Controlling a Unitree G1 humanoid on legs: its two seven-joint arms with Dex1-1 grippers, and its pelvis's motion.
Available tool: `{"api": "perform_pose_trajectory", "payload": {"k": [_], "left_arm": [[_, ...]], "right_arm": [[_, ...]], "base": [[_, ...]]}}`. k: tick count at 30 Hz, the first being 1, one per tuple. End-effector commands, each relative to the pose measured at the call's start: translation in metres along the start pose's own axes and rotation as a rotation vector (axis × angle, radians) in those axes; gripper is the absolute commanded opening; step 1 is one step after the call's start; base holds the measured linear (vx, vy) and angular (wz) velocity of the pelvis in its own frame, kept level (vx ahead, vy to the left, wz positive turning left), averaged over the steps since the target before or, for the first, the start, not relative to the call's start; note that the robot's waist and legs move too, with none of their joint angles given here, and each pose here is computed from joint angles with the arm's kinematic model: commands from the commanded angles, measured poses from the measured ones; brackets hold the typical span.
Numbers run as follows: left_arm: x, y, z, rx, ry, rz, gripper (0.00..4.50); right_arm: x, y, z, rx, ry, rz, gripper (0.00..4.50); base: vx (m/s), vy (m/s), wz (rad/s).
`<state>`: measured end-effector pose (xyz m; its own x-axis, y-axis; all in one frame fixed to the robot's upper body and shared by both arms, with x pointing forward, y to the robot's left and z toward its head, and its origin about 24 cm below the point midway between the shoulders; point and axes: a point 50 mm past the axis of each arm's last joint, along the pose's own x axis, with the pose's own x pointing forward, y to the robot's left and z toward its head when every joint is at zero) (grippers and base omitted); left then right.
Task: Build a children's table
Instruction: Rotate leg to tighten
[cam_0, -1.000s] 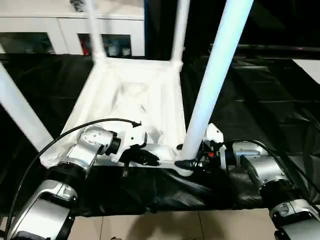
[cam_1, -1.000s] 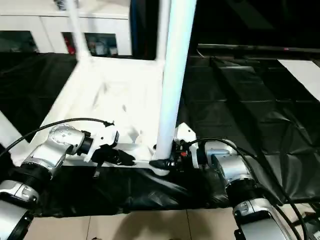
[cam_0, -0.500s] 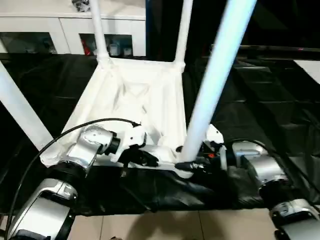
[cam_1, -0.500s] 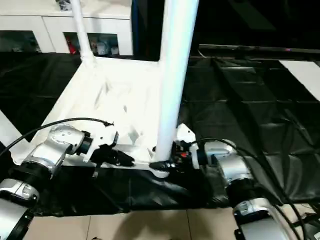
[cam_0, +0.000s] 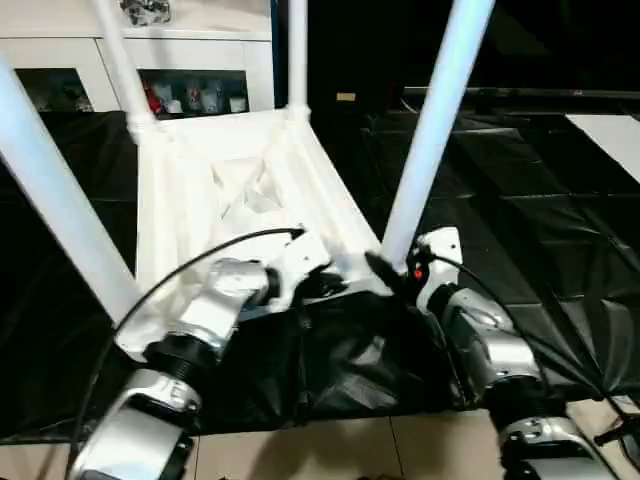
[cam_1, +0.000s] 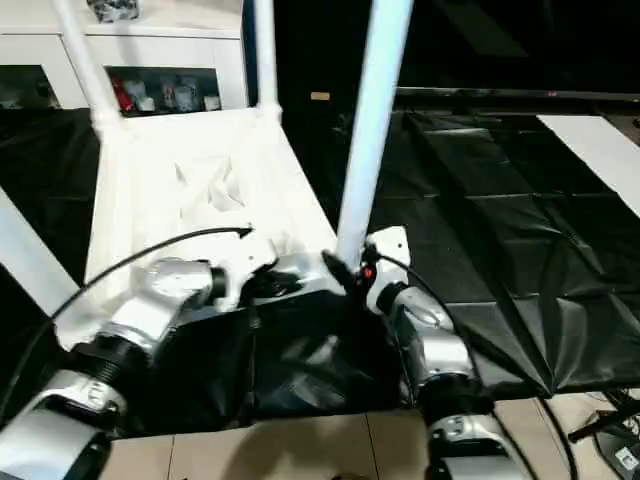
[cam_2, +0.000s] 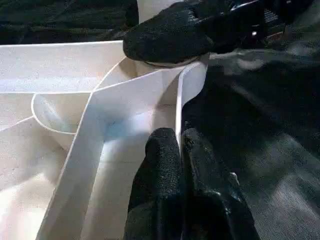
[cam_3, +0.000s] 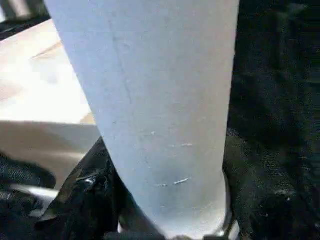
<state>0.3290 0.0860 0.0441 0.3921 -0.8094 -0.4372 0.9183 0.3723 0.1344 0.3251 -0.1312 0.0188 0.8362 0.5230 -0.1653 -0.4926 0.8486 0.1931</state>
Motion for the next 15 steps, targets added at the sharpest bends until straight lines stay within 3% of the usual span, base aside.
{"api": "perform_pose_trajectory", "payload": {"k": [1,2,4,6,10,11,15], "left_arm": [[0.014,-0.014,0.012,0.020,-0.063,-0.054,0.00],[0.012,-0.013,0.011,0.025,-0.059,-0.061,0.00],[0.009,-0.012,0.009,0.035,-0.050,-0.063,0.00],[0.006,-0.010,0.008,0.049,-0.041,-0.067,0.00],[-0.006,-0.008,0.002,0.092,-0.019,-0.145,0.00],[-0.012,-0.008,-0.001,0.111,-0.011,-0.196,0.00],[-0.022,-0.007,-0.005,0.130,0.002,-0.290,0.00]], "right_arm": [[0.012,0.024,-0.002,0.009,0.000,0.096,2.50],[0.011,0.022,-0.002,-0.016,0.005,0.105,2.50],[0.008,0.018,-0.001,-0.041,0.015,0.119,3.06],[0.005,0.015,0.001,-0.040,0.021,0.157,3.06],[-0.003,0.013,0.004,-0.131,0.090,0.333,3.56],[-0.008,0.012,0.005,-0.200,0.121,0.412,3.56],[-0.018,0.012,0.006,-0.272,0.181,0.591,3.56]], "base": [[0.000,0.000,0.00],[0.000,0.000,0.00],[0.000,0.000,0.00],[0.000,0.000,0.00],[0.000,0.000,0.00],[0.000,0.000,0.00],[0.000,0.000,0.00]]}}
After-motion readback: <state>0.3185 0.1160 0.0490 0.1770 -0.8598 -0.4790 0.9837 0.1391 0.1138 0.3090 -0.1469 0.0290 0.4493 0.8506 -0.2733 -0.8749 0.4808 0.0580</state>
